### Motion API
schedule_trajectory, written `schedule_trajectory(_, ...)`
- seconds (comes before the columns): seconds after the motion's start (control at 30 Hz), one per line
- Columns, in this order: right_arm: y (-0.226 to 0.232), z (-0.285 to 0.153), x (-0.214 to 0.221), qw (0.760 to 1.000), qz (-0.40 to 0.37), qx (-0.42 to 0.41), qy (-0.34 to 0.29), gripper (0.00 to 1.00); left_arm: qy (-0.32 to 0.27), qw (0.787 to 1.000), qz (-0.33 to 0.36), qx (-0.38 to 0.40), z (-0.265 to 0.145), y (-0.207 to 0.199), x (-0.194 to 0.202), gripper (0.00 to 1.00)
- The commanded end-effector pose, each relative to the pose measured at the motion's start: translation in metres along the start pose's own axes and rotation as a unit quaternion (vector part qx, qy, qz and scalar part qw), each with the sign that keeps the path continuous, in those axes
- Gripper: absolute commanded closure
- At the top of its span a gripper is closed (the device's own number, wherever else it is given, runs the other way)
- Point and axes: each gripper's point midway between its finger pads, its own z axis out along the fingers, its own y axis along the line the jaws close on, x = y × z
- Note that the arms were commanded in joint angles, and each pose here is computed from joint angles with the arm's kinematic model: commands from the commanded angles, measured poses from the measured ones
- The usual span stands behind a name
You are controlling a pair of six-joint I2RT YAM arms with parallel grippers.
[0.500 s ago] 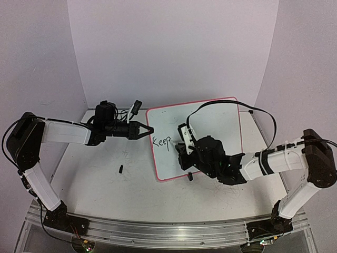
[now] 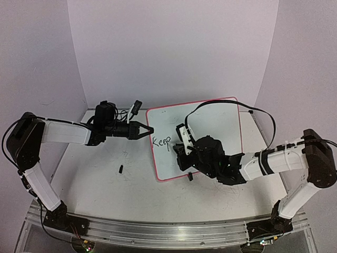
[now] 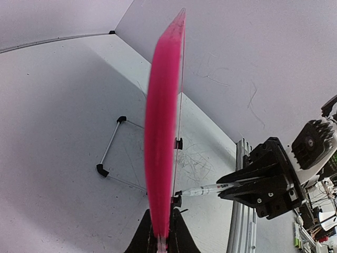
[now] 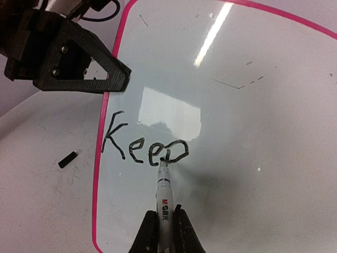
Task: Write a sentence on the whiteboard
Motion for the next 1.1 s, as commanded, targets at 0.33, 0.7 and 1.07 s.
schedule_trajectory(0.33, -0.024, -0.034, -0.061, 0.995, -0.009, -0.014, -0.095, 1.00, -0.025, 0.999, 0.011, -0.019, -0.007, -0.003, -0.015, 0.91)
schedule_trajectory(0.7, -0.020, -0.025, -0.037, 0.997, -0.019, -0.019, -0.067, 1.00, -0.029, 0.998, 0.024, -0.043, -0.011, 0.002, -0.011, 0.93)
schedule_trajectory(1.07, -0.019, -0.015, -0.025, 0.999, -0.026, -0.006, -0.045, 1.00, -0.019, 0.999, 0.022, -0.045, -0.008, 0.009, -0.002, 0.95)
